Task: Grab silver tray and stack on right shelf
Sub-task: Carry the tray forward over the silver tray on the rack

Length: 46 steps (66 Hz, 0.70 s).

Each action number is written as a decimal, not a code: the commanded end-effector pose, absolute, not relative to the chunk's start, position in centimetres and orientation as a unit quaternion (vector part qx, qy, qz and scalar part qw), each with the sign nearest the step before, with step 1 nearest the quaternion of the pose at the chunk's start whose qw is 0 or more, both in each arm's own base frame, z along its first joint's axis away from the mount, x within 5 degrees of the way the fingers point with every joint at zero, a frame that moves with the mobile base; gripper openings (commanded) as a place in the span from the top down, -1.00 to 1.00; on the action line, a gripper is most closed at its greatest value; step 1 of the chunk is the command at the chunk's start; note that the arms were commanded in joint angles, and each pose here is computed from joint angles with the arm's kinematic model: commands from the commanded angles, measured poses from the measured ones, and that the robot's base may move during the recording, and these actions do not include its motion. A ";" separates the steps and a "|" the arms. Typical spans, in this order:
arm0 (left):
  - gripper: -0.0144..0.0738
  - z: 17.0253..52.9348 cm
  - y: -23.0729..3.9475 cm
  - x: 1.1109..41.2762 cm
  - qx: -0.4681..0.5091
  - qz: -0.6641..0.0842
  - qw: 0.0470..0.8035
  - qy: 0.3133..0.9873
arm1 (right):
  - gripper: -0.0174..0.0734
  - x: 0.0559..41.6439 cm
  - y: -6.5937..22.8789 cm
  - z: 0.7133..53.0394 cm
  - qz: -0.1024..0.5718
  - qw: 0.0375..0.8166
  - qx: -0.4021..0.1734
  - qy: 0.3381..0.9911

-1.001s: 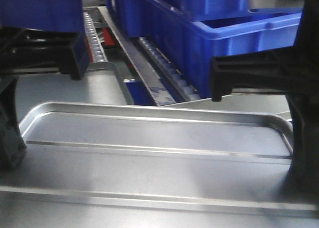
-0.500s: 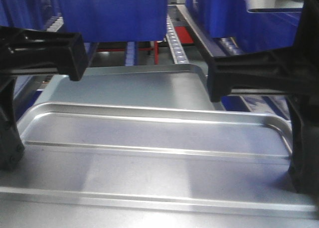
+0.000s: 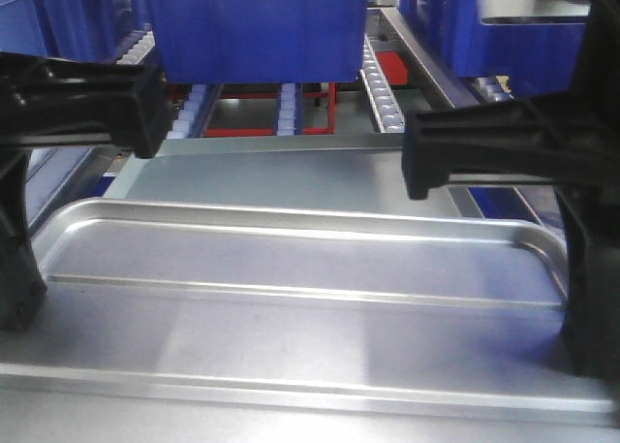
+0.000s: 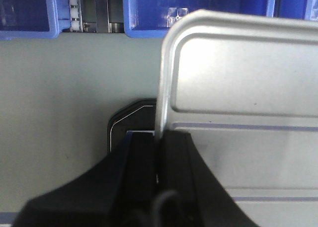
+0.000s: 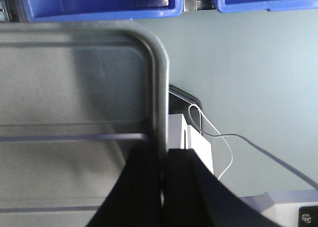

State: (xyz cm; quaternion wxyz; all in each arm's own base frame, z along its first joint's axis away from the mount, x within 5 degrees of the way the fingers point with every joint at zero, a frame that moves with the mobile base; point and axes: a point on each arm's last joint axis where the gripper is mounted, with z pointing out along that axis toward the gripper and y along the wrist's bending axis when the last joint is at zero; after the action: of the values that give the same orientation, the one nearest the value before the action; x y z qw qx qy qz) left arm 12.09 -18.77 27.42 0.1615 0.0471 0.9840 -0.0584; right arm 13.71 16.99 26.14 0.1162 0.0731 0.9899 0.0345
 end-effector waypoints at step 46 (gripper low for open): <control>0.90 28.7 -18.8 12.1 0.051 -0.078 0.184 0.978 | 0.50 13.9 16.7 27.5 0.041 0.137 0.071 0.987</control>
State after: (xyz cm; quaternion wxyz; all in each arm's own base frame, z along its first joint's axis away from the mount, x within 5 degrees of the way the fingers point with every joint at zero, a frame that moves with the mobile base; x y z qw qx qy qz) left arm 12.09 -18.78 27.43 0.1618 0.0472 0.9839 -0.0592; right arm 13.71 16.99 26.14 0.1162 0.0731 0.9899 0.0345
